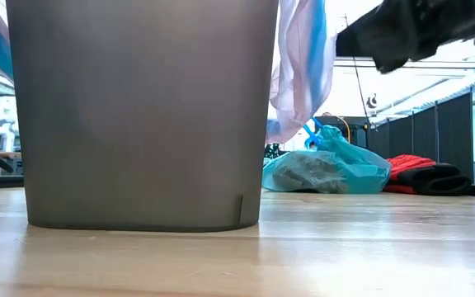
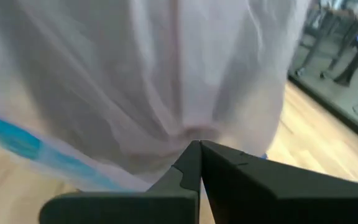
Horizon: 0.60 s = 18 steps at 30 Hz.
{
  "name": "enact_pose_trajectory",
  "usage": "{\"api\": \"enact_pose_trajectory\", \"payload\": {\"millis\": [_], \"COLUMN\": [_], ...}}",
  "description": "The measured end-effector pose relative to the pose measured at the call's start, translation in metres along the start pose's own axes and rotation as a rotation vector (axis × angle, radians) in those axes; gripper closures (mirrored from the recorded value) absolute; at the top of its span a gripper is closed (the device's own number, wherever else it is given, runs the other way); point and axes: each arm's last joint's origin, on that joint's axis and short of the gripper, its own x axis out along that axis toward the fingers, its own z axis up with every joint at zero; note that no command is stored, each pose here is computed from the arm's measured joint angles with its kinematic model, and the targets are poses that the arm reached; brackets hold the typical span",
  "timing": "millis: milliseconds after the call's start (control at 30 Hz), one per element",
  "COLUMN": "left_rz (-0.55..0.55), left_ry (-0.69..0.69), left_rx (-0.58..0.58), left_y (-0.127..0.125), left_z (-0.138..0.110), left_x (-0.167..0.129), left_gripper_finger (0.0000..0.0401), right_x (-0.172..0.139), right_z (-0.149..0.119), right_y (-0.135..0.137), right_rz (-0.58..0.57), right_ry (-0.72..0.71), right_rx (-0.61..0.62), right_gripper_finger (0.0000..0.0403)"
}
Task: Place trash/remove bag and relplace
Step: Insert the pink trash bag into the black trash bin
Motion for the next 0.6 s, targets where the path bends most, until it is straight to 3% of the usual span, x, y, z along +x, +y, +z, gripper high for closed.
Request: {"api": "enact_pose_trajectory", "payload": {"millis": [300, 600], "left_rz": [0.035, 0.103], "left_ry": [-0.137, -0.144], "left_rx": [-0.015, -0.017], "left_y": [0.002, 0.005], "left_z": [0.004, 0.006], "left_x": [0.002, 0.018], "left_gripper_finger": [0.0401, 0.0401], "right_x": [-0.008, 0.024], "right_z": [0.019, 0.011], "right_y": [0.010, -0.010], "right_rz": [0.072, 0.149], "right_ry": [-0.175, -0.156], "right_rx": [-0.022, 0.055], "right_gripper_finger": [0.0403, 0.0403]}}
